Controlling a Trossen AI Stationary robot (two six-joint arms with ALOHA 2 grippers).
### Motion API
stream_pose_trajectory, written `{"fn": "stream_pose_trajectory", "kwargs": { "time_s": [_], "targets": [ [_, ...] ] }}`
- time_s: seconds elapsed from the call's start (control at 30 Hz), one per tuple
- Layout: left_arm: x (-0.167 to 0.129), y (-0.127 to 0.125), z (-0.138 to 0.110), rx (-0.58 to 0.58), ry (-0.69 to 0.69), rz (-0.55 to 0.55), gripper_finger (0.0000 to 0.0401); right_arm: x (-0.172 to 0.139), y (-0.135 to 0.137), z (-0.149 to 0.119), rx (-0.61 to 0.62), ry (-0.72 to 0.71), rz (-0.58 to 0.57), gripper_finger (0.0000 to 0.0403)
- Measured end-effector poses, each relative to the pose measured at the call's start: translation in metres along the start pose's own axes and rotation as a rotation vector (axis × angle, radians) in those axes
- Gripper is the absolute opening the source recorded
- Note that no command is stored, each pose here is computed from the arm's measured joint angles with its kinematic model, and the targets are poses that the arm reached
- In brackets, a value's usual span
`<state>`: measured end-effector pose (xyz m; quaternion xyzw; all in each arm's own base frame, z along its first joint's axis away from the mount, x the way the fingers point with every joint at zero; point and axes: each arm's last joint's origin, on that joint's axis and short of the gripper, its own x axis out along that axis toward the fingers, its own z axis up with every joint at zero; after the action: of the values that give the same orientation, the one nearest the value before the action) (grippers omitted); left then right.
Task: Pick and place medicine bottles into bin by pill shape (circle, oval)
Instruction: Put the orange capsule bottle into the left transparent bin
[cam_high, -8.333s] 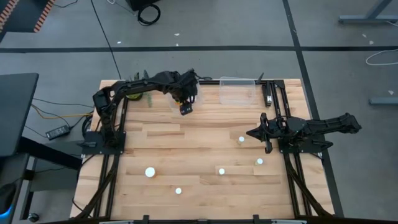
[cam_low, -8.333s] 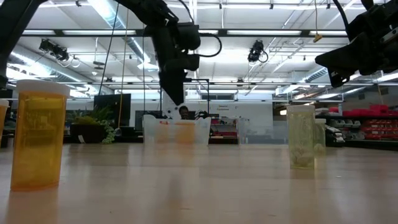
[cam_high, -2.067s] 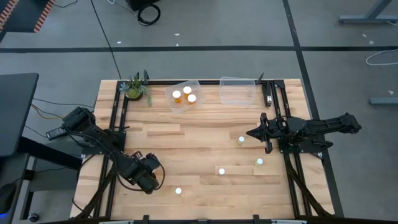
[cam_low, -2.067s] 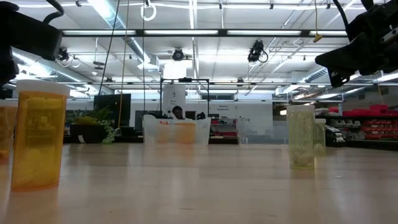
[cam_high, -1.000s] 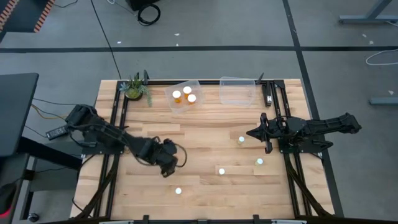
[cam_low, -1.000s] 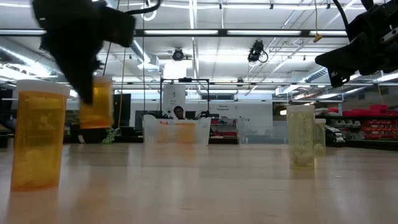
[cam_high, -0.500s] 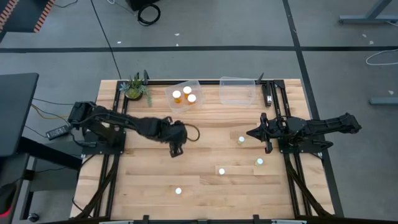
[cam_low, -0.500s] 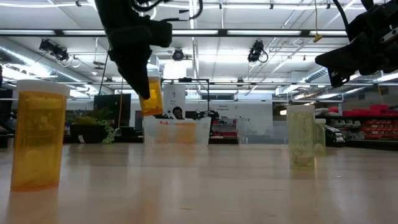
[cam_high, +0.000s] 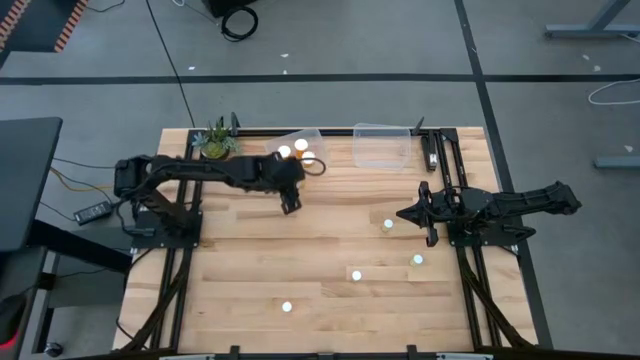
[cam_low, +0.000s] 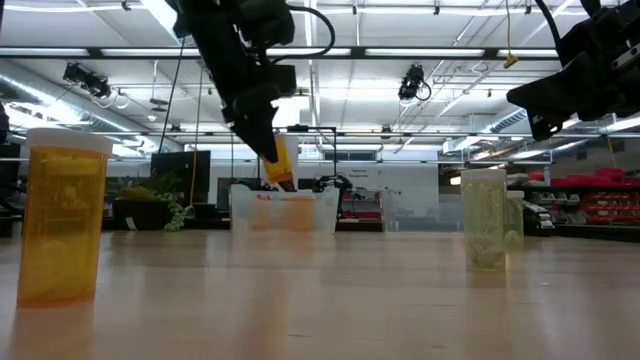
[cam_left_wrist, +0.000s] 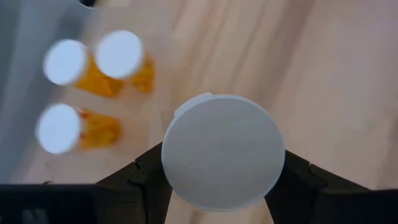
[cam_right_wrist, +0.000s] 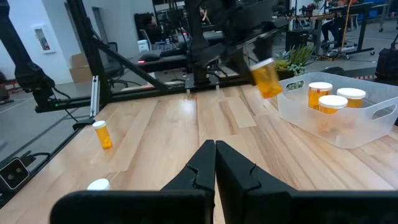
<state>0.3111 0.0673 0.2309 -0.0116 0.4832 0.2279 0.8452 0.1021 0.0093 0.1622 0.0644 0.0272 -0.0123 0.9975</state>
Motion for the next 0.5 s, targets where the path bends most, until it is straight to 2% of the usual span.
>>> {"fn": "stream_pose_trajectory", "kwargs": {
  "time_s": [0.23, 0.5],
  "targets": [
    [0.008, 0.03, 0.006, -0.034, -0.037, 0.026, 0.0203, 0.0, 0.0, 0.0, 0.0, 0.0, 0.0, 0.0019],
    [0.013, 0.052, 0.007, -0.022, -0.036, 0.03, 0.0214, 0.0, 0.0, 0.0, 0.0, -0.001, 0.0, 0.0019]
  ]
}}
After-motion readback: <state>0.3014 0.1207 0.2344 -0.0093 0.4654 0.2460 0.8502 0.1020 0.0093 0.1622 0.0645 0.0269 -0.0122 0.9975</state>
